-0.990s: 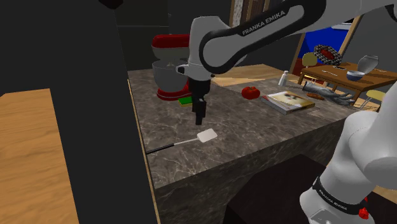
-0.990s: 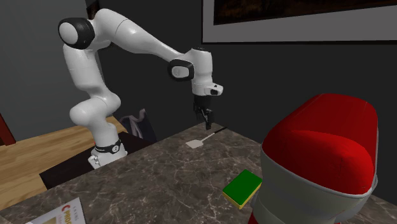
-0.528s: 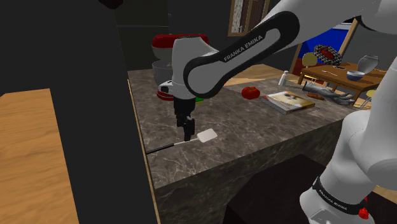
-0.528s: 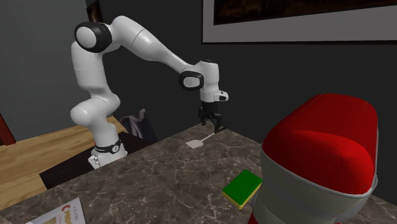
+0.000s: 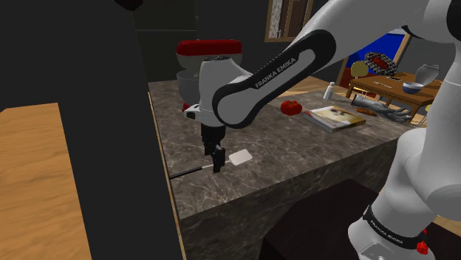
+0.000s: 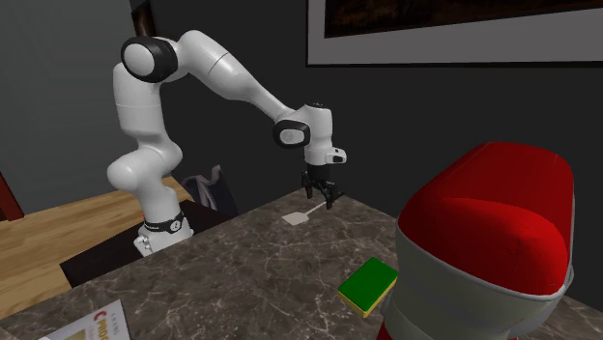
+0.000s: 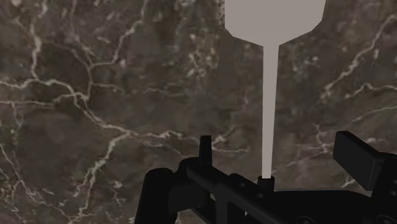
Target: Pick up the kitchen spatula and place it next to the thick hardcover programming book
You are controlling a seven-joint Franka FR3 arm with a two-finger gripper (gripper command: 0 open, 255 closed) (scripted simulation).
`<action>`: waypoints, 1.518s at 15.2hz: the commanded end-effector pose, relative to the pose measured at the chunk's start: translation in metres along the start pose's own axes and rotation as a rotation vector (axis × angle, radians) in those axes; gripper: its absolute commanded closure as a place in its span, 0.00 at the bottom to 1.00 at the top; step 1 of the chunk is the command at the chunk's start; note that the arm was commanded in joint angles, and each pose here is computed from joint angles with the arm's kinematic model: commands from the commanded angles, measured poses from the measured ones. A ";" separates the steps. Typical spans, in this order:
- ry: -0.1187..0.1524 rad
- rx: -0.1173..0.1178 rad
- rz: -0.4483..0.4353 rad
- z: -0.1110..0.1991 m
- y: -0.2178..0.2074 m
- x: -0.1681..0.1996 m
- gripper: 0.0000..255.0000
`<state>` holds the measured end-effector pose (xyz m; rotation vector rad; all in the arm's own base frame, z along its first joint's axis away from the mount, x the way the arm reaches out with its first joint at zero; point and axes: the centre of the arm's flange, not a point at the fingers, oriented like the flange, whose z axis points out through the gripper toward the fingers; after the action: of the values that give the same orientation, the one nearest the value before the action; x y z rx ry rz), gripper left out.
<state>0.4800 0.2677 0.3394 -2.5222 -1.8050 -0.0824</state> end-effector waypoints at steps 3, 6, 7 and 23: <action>0.000 0.000 0.000 0.001 0.000 0.000 0.00; 0.000 0.000 0.000 0.001 0.000 0.000 1.00; 0.000 0.000 0.000 0.001 0.000 0.000 1.00; 0.000 0.000 0.000 -0.041 0.000 0.003 1.00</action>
<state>0.4804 0.2675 0.3756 -2.5224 -1.8051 -0.0837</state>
